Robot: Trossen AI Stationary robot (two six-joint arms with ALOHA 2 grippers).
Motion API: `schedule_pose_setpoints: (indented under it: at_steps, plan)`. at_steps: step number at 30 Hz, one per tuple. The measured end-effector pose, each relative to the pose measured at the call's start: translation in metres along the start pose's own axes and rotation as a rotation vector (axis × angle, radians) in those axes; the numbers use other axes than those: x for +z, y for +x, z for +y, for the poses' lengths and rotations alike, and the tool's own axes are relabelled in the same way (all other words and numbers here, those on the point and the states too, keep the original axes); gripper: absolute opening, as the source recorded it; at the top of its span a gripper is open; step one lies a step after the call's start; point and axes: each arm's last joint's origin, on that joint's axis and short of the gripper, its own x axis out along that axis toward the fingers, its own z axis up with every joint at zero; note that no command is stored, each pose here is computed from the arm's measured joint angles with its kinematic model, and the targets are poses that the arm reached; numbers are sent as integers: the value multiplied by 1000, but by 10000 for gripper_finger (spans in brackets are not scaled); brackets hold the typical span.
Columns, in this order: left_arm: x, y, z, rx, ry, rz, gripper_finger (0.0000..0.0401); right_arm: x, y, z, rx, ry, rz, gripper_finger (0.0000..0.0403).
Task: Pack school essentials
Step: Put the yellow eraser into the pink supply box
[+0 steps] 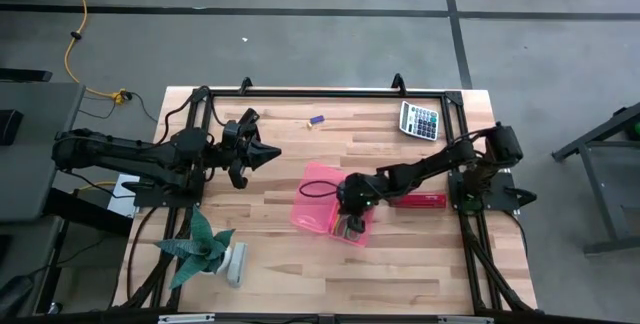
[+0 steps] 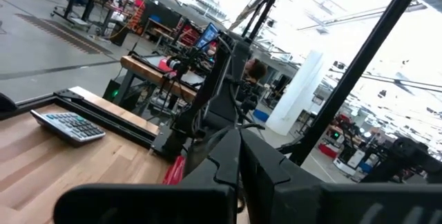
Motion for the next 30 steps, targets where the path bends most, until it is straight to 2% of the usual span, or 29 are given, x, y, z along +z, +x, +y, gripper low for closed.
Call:
schedule_pose_setpoints:
  at_steps: [7, 11, 15, 17, 19, 22, 24, 27, 30]
  plan:
    - [0, 0, 0, -3, 0, 2, 0, -6, -12, -15, -55, 34, 120, 0]
    - [0, 0, -1, -19, 1, 10, 0, 5, -44, -9, -41, 9, 67, 0]
    - [-1, 0, -1, -42, 39, 25, 0, 14, -83, -6, -105, 8, -22, 0]
    - [0, -1, 1, -31, 64, 29, 0, 17, -102, -8, -132, 38, -110, 0]
    - [3, -2, 5, -11, 102, 24, 0, 14, -117, -12, -110, 93, -242, 0]
    - [5, -6, 12, 27, 145, 45, 0, -2, -132, -19, -60, 204, -484, 0]
    - [6, -8, 16, 36, 161, 59, 0, -10, -142, -20, -16, 227, -661, 0]
    - [7, -9, 23, 63, 162, 79, 0, -16, -159, -19, -3, 188, -873, 0]
    - [8, -9, 26, 82, 165, 75, 0, -16, -170, -17, -66, 52, -932, 0]
